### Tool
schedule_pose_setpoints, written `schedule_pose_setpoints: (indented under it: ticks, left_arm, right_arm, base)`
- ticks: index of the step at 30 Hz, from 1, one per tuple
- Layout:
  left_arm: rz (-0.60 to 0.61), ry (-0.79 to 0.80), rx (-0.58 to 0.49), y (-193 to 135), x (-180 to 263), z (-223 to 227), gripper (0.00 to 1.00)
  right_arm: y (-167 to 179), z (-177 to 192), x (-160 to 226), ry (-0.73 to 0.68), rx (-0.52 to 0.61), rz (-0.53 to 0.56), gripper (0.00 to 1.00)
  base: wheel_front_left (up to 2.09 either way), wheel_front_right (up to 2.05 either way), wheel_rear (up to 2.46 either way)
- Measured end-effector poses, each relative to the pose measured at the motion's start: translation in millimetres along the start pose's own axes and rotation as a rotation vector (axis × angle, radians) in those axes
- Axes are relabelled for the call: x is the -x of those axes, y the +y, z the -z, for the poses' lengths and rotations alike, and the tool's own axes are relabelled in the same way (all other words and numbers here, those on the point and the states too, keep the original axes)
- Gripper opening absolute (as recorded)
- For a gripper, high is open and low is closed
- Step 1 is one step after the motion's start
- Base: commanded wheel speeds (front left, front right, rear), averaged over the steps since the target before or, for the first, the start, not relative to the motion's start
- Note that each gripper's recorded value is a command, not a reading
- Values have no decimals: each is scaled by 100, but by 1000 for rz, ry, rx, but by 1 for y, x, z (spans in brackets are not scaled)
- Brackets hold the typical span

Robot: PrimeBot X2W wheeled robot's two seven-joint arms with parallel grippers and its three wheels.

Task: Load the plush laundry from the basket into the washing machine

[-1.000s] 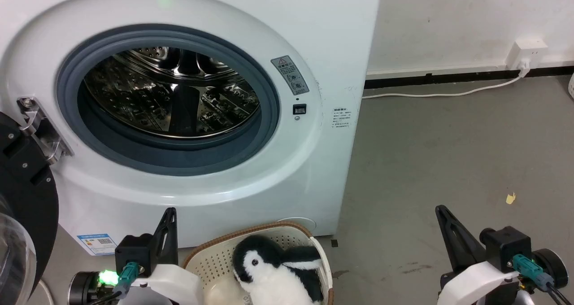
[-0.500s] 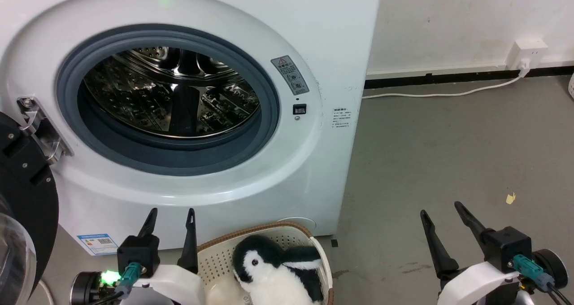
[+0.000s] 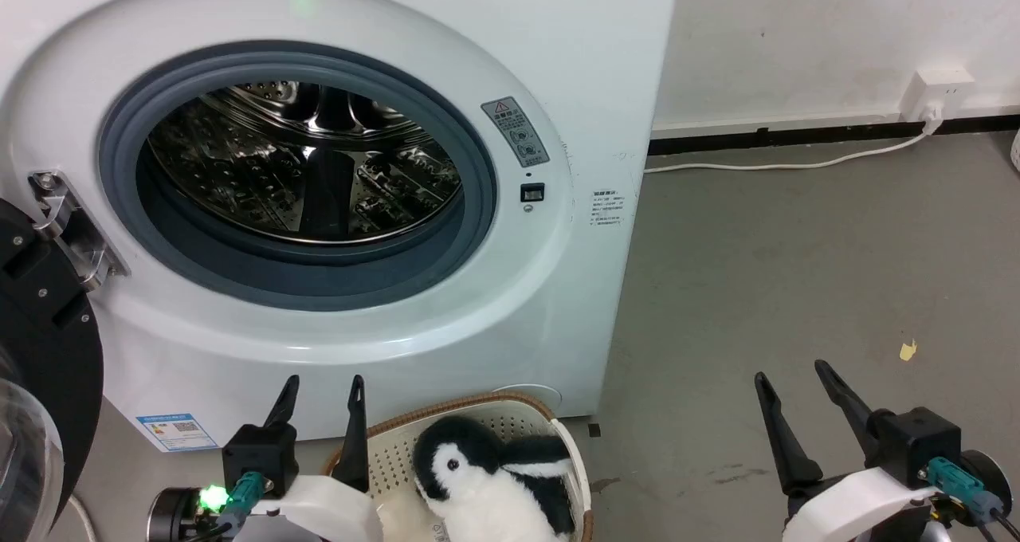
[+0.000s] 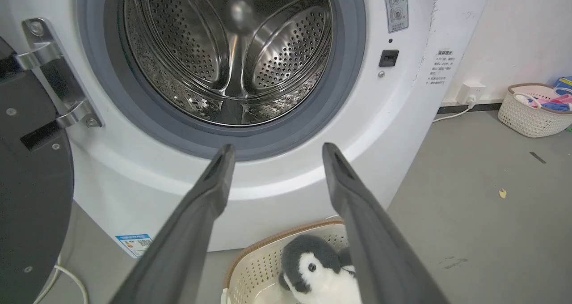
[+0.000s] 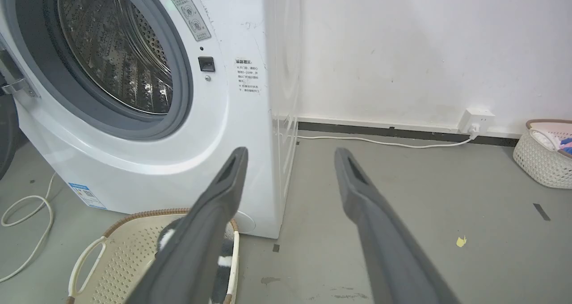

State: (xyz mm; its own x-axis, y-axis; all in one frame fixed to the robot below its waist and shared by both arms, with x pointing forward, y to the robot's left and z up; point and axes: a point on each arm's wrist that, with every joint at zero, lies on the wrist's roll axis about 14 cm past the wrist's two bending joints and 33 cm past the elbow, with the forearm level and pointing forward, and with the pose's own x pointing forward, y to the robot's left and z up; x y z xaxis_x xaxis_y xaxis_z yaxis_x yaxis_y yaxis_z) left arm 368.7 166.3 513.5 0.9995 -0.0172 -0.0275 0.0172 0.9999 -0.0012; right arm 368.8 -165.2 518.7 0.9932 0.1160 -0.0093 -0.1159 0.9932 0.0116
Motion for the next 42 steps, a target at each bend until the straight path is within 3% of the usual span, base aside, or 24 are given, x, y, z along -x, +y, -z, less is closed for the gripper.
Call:
schedule_pose_setpoints:
  ticks: [22,42]
  left_arm:
    - [50,72,79,-26,-30,30,100]
    - [165,354,134,-77,-67,122,100]
  right_arm:
    - [-23,22,0,40,-71,71,100]
    - [-56,60,-13,114,-132,177,100]
  base:
    - [0,0,0]
    - [0,0,0]
